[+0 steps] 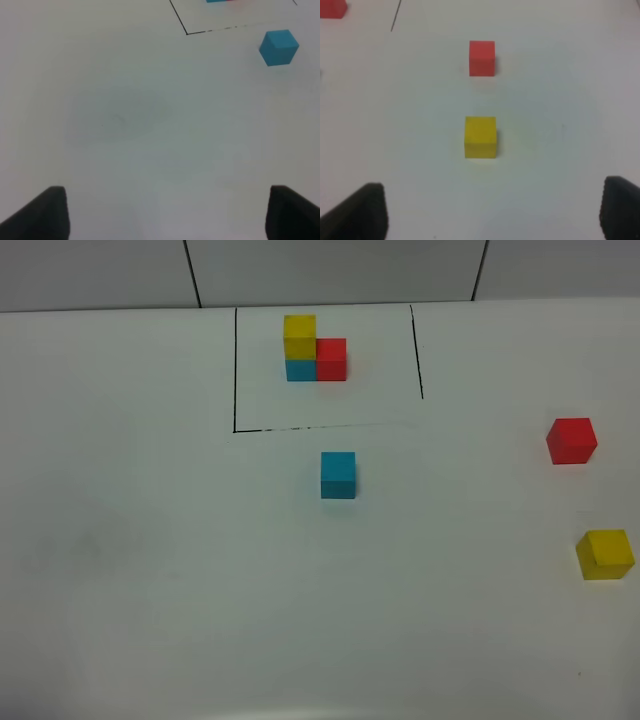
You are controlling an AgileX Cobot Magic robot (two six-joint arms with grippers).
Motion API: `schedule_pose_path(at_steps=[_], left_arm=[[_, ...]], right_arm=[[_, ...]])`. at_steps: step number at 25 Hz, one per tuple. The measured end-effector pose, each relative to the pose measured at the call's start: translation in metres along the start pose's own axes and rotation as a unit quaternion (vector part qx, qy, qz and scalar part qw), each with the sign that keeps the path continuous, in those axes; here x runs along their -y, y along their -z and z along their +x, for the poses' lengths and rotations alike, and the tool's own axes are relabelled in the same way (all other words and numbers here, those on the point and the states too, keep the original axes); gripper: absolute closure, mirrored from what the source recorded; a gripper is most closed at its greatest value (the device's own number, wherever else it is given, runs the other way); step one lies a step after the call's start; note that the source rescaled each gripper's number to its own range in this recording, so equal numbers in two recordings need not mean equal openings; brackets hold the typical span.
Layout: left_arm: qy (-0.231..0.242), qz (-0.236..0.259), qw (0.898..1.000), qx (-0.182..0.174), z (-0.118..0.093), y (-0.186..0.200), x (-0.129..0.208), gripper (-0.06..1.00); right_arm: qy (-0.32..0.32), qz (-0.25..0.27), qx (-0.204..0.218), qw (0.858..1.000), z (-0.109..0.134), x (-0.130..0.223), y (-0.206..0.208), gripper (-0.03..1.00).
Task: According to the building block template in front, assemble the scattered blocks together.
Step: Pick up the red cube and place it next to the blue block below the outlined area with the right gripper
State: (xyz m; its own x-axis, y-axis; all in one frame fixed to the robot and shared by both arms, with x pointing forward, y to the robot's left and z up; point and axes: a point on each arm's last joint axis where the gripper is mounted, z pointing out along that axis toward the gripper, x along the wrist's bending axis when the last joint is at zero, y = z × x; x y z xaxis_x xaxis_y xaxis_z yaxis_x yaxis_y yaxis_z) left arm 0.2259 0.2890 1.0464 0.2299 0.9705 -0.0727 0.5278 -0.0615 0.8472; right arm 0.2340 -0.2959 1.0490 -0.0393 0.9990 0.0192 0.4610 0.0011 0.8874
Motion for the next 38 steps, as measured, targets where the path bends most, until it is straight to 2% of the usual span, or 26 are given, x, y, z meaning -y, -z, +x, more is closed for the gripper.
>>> schedule_pose_path(at_steps=[14,21,38], left_arm=[[0.0,0.0,1.0,0.0,0.0,0.0,0.0,0.19],[0.014,-0.002,1.0,-0.022,-0.0005,-0.0006,-0.0003,0.19],[0.014,-0.002,1.0,-0.022,-0.0005,-0.0006,-0.0004,0.19]], right_arm=[[0.0,0.0,0.0,1.0,0.0,0.0,0.0,0.24],[0.0,0.0,0.0,1.0,0.0,0.0,0.0,0.24],[0.0,0.0,0.0,1.0,0.0,0.0,0.0,0.24]])
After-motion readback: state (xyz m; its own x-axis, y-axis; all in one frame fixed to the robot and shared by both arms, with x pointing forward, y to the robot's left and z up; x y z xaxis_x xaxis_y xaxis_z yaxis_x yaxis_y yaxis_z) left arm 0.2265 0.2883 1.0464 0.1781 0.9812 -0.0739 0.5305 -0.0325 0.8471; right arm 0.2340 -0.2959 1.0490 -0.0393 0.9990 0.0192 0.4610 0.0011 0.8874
